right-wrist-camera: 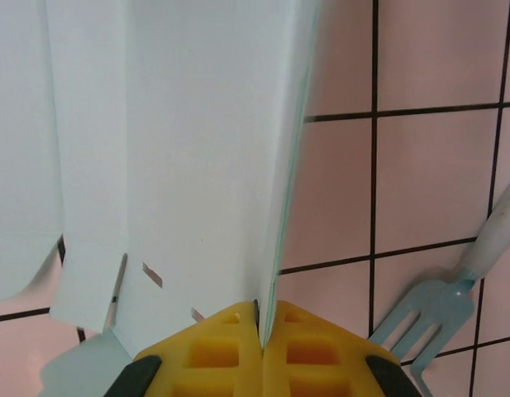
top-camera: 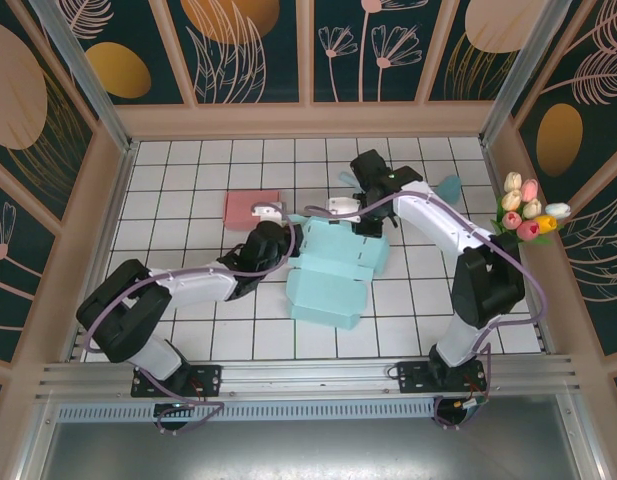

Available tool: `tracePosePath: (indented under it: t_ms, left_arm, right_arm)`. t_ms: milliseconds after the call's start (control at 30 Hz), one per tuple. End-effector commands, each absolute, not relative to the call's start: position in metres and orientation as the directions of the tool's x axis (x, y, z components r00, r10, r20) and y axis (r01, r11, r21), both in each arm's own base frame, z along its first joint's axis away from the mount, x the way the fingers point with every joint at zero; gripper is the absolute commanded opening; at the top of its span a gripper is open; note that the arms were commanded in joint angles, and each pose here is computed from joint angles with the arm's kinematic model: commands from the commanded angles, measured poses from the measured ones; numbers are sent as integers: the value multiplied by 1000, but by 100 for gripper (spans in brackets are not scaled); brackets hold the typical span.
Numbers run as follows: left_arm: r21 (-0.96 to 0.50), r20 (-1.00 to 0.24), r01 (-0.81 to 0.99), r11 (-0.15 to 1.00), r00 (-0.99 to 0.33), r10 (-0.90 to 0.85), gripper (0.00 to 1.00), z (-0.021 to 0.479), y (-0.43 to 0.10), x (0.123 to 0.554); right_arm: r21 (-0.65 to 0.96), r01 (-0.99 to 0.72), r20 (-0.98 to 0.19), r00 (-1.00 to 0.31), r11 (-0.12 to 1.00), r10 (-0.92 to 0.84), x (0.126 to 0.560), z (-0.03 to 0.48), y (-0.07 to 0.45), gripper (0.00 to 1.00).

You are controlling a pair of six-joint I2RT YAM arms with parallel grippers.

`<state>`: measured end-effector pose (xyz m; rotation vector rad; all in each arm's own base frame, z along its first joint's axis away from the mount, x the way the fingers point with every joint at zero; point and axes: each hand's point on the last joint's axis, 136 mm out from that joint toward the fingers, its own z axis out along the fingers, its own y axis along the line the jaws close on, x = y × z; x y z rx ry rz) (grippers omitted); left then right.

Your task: Fold the paper box

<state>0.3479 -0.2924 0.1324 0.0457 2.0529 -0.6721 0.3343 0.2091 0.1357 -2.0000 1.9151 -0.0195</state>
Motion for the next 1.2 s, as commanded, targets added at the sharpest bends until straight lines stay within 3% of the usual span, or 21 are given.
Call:
tracePosePath:
  t_ms: [0, 300, 667, 1167]
  left_arm:
    - [-483, -799, 368, 795, -558, -227, 25, 151, -316, 352]
    - [-451, -797, 297, 842, -558, -230, 24, 136, -303, 358]
    - [-395, -768, 139, 908, -593, -243, 25, 95, -226, 326]
    - [-456, -670, 213, 864, -722, -176, 18, 55, -253, 307]
  right_arm:
    - [-305, -951, -290, 137, -44, -947, 329, 151, 224, 0]
    - [-309, -948, -281, 168, -77, -945, 319, 144, 230, 0]
    - [-346, -936, -279, 175, -72, -944, 317, 147, 218, 0]
    - [-362, -932, -320, 108, 16, -941, 335, 156, 217, 0]
